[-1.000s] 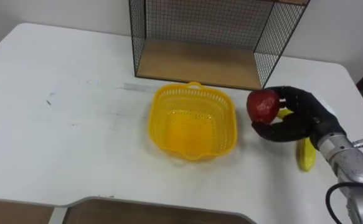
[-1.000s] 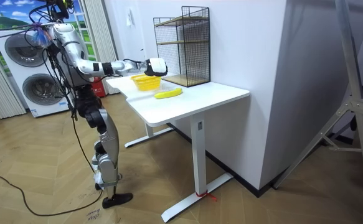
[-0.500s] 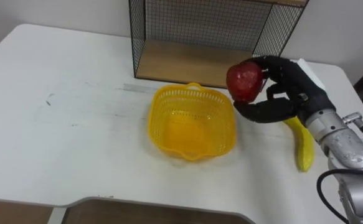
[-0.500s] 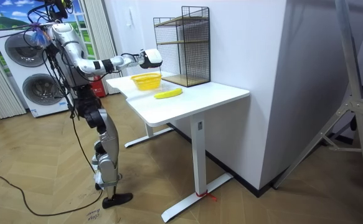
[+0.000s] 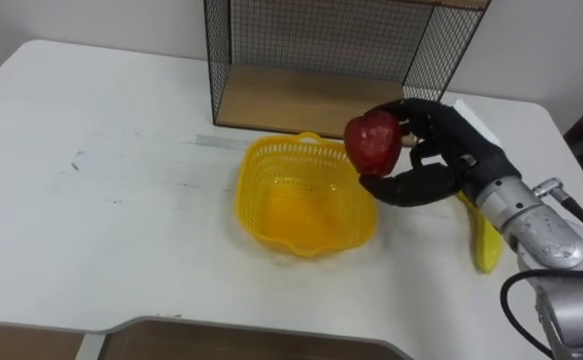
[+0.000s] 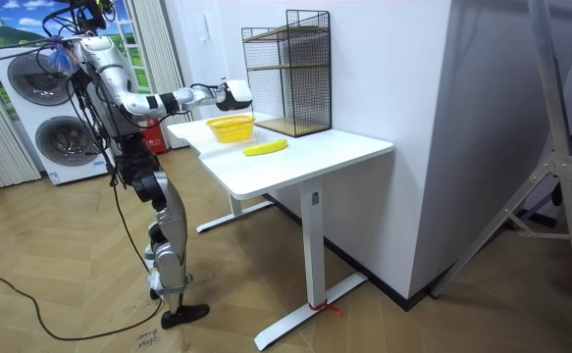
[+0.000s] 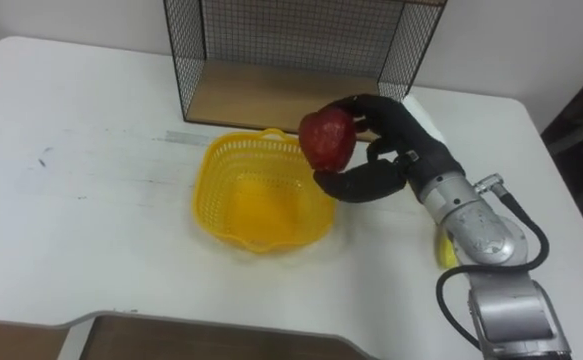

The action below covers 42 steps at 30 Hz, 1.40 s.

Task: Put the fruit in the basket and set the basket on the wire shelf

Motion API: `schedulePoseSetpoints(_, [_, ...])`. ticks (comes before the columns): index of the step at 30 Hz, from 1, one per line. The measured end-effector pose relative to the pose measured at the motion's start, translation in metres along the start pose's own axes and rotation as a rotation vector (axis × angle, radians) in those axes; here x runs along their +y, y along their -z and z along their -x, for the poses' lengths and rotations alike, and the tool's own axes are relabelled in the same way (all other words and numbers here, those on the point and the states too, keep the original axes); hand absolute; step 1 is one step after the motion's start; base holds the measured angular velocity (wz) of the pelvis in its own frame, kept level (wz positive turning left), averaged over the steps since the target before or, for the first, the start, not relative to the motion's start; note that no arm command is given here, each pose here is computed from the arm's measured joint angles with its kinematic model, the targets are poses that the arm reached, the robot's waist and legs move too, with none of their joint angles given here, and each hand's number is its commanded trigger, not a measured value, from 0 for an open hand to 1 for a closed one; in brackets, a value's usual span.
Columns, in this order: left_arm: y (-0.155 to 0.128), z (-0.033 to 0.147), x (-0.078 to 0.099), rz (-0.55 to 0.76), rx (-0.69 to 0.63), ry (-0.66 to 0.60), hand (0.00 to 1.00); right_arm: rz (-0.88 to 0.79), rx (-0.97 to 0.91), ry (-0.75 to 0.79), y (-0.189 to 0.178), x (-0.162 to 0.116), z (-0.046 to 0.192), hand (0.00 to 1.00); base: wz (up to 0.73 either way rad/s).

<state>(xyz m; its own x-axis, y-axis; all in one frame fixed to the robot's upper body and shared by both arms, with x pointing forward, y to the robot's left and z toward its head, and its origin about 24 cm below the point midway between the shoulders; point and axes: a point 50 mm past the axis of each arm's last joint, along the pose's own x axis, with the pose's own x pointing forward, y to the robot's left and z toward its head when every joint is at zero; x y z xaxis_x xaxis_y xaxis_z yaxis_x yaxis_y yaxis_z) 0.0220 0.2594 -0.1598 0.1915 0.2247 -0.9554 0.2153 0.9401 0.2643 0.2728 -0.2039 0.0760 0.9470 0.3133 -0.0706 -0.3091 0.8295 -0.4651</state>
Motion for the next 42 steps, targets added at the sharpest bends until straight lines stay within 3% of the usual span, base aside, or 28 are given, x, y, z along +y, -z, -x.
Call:
schedulePoseSetpoints(7, [-0.006, -0.001, 0.001, -0.009, -0.014, -0.003, 0.00, 0.005, -0.001, -0.074, -0.001, 0.010, -0.002, 1.00, 0.00])
schedulePoseSetpoints(22, [-0.008, -0.001, 0.000, -0.017, -0.018, 0.000, 0.00, 0.020, 0.003, -0.063, 0.000, 0.010, -0.002, 0.98, 0.00])
schedulePoseSetpoints(23, [-0.008, -0.001, 0.000, -0.017, -0.018, 0.000, 0.00, 0.027, 0.005, -0.063, 0.000, 0.010, -0.002, 0.56, 0.00])
schedulePoseSetpoints(24, [-0.008, -0.001, 0.000, -0.017, -0.018, 0.000, 0.00, 0.038, 0.009, -0.063, 0.000, 0.010, -0.002, 0.00, 0.00])
schedulePoseSetpoints(42, [-0.010, -0.001, 0.000, -0.016, -0.025, -0.002, 0.00, 0.001, 0.071, -0.059, 0.016, 0.015, -0.002, 0.00, 0.02])
